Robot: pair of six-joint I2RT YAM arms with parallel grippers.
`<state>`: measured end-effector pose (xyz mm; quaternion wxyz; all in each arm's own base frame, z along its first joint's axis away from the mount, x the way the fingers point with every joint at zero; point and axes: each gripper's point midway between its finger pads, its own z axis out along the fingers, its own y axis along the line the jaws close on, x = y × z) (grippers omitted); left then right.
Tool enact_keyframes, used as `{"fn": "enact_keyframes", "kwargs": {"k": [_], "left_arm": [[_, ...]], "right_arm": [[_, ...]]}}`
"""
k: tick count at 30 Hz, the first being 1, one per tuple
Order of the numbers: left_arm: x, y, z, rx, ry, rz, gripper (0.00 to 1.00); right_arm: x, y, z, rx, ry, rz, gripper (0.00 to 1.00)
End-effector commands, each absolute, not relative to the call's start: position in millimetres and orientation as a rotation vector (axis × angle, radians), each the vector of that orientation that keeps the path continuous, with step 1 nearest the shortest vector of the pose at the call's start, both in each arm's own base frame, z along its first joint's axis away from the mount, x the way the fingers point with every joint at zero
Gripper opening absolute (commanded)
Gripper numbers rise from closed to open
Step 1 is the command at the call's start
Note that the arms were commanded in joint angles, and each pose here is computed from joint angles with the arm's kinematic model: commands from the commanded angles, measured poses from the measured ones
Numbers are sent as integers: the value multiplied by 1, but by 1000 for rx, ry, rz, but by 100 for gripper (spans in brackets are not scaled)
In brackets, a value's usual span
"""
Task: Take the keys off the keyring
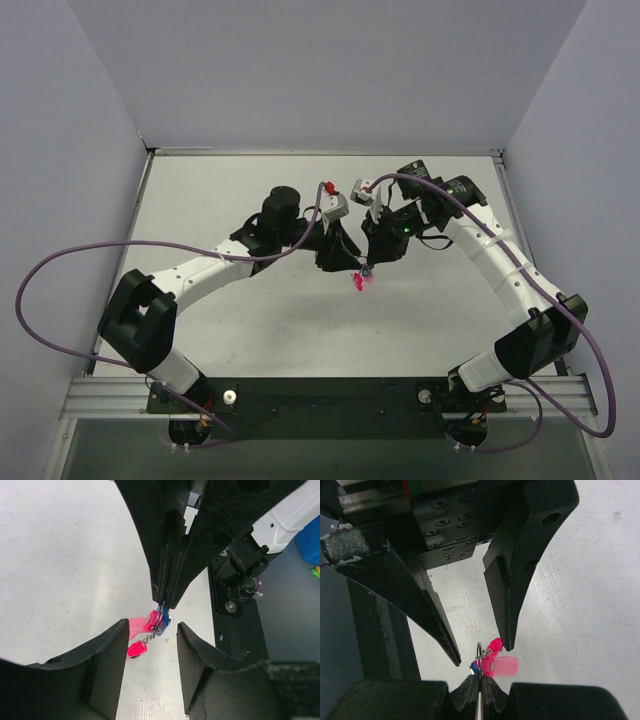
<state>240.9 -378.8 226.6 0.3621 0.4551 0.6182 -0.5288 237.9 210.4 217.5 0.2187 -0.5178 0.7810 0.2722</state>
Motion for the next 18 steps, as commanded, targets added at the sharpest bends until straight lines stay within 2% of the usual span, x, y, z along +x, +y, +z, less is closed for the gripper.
{"fn": "enact_keyframes", "kwargs": {"k": [1, 6, 15, 17, 18], "left_arm": [[237, -384, 256, 1215, 1485, -1351, 48], [235, -384, 257, 1218, 1481, -1361, 39], [232, -386, 256, 1224, 1476, -1376, 38], [231, -386, 255, 1229, 1477, -1374, 34], [231, -387, 253, 1233, 1479, -1376, 28]], "right_arm": [[231, 210, 223, -1475, 2154, 753, 0], [229, 211, 220, -1489, 2166, 760, 0], [228, 212, 217, -1500, 2173, 764, 0], [228, 212, 217, -1498, 2171, 765, 0], [228, 212, 218, -1499, 2169, 765, 0]]}}
